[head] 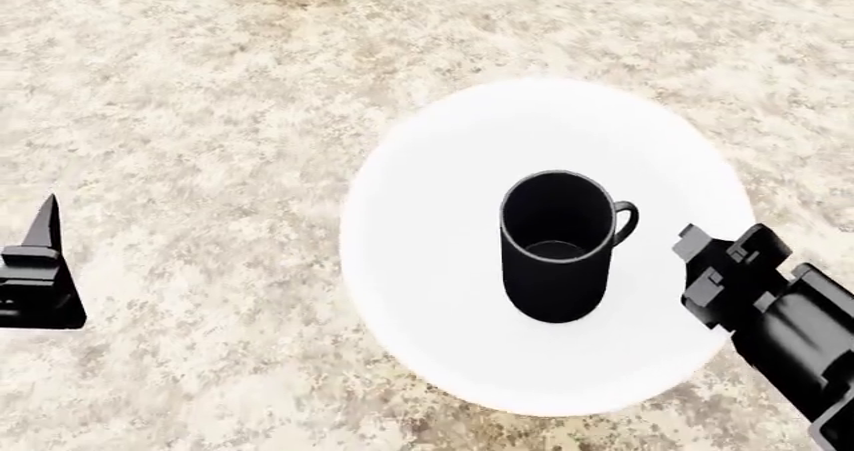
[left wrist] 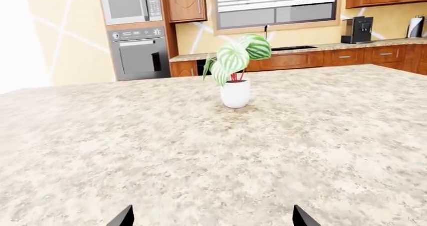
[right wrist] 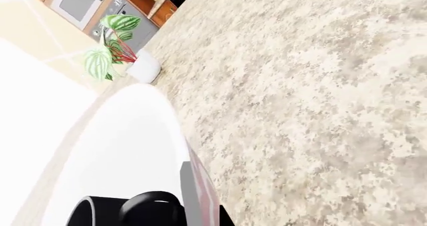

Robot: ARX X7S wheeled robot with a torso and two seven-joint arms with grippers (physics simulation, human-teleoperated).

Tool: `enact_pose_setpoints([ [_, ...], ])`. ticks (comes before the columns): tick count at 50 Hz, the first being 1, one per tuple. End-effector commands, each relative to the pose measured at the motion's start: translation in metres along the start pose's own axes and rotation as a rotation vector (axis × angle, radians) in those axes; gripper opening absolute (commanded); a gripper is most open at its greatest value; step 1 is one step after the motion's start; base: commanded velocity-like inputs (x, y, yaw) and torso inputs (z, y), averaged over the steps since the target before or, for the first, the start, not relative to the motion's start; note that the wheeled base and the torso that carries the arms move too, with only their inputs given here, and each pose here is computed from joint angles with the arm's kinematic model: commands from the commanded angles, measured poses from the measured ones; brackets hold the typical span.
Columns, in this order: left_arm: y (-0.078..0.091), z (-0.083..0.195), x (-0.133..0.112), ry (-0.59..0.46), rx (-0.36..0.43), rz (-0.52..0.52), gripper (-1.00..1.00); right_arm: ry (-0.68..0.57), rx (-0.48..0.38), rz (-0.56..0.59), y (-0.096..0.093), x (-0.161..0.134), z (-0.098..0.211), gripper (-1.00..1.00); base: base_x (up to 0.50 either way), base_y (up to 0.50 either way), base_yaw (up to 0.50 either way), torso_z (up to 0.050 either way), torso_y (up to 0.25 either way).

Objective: Place the cup inside the bowl on the dining table and move the bowl to any counter.

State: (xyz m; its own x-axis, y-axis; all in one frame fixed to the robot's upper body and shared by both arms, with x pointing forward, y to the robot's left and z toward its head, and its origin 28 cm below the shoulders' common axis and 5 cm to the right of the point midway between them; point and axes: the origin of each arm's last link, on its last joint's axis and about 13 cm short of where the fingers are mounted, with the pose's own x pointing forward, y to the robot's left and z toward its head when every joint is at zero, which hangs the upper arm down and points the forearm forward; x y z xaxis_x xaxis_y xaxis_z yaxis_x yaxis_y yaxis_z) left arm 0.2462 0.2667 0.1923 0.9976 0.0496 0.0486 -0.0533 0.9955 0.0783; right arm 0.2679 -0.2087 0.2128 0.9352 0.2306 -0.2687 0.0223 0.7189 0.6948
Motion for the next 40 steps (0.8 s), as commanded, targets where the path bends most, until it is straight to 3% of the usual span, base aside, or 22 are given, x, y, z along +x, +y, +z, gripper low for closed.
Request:
enact_pose_setpoints([
  [1, 0.0015, -0.0005, 0.0003, -0.004, -0.003, 0.001, 1.00, -0.043, 0.011, 0.027, 0.0025, -0.0051, 0.0066, -1.00, -0.46, -0.14, 0.00, 0.000, 0.000],
  [14, 0.0000, 0.0016, 0.0010, -0.007, -0.003, -0.003, 1.00, -0.056, 0.020, 0.037, 0.0002, -0.0044, 0.0064, -1.00, -0.21, -0.29, 0.00, 0.000, 0.000],
  [40, -0.0009, -0.0009, 0.0012, -0.004, -0.002, -0.002, 1.00, -0.078, 0.025, 0.017, -0.0046, -0.0080, 0.0059, -1.00, 0.00, -0.47, 0.00, 0.000, 0.000],
])
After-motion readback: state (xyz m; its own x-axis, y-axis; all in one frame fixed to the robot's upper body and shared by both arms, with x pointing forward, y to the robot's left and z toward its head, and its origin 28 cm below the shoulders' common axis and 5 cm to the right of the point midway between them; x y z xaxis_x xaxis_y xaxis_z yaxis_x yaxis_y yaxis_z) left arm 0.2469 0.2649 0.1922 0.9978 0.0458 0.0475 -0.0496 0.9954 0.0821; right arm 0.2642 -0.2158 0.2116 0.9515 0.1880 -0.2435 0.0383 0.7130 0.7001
